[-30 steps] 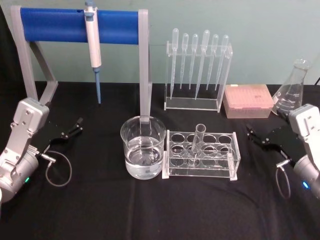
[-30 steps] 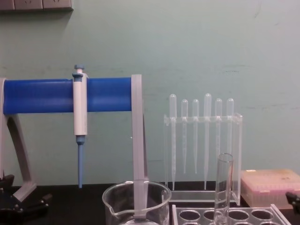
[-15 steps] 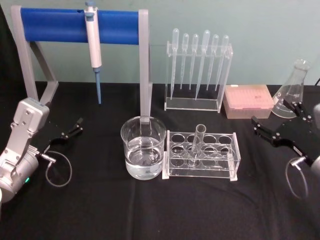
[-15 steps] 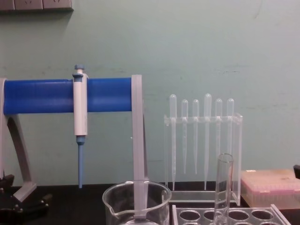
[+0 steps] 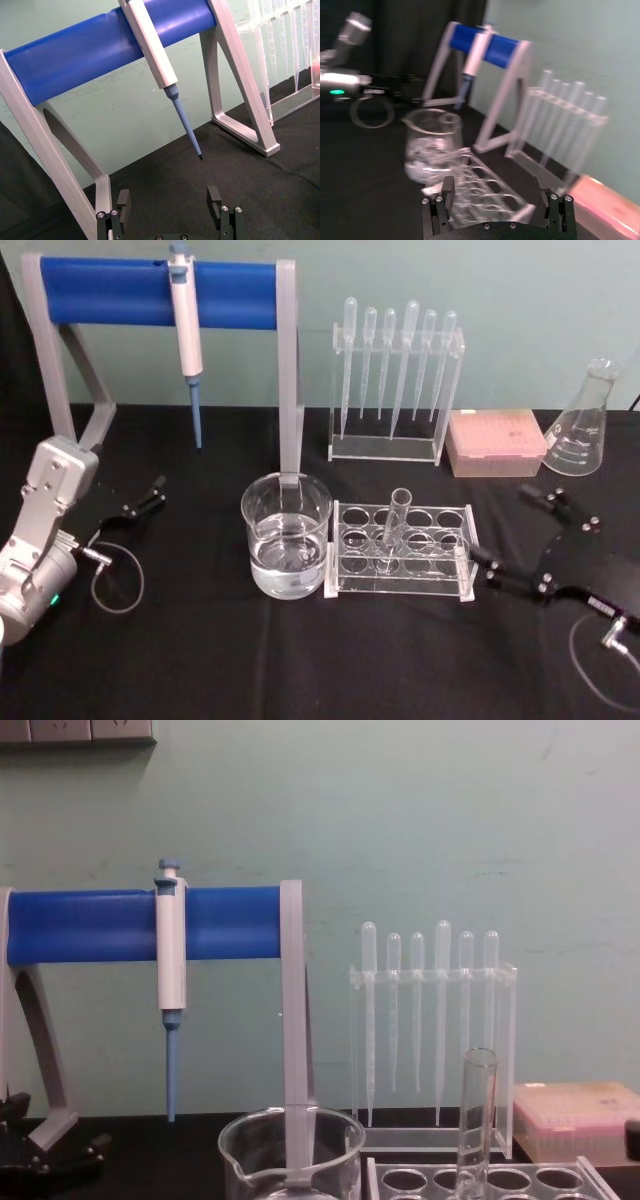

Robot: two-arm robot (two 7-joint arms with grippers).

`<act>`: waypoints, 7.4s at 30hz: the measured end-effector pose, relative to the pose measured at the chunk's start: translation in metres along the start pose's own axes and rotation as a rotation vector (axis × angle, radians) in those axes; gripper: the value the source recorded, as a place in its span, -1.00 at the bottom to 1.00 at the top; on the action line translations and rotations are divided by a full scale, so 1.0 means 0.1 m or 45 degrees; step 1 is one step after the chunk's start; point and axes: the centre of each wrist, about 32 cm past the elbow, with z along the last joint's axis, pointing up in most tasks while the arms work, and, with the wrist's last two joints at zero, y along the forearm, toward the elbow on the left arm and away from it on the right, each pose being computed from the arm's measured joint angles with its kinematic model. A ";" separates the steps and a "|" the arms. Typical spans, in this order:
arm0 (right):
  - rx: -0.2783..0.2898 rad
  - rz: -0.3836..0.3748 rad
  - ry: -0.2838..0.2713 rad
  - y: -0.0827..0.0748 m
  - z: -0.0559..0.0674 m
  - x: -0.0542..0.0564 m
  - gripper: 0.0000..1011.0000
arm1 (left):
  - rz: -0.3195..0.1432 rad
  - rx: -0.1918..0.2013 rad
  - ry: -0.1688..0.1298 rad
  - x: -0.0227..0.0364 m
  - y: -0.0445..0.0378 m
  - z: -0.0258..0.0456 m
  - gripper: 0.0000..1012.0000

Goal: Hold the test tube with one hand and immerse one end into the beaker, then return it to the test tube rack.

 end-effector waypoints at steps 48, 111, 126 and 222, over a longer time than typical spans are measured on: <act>-0.036 0.289 0.032 0.99 -0.01 0.01 0.98 | 0.000 0.000 0.000 0.000 0.000 0.000 0.98; -0.012 0.322 0.091 0.96 0.61 0.36 -0.55 | 0.000 0.000 0.000 0.000 0.000 0.000 0.98; 0.018 0.349 0.102 0.84 1.06 0.51 -0.55 | 0.000 0.000 0.000 0.000 0.000 0.000 0.98; 0.037 0.342 0.073 0.80 1.22 0.53 -0.55 | 0.000 0.000 0.000 0.000 0.000 0.000 0.98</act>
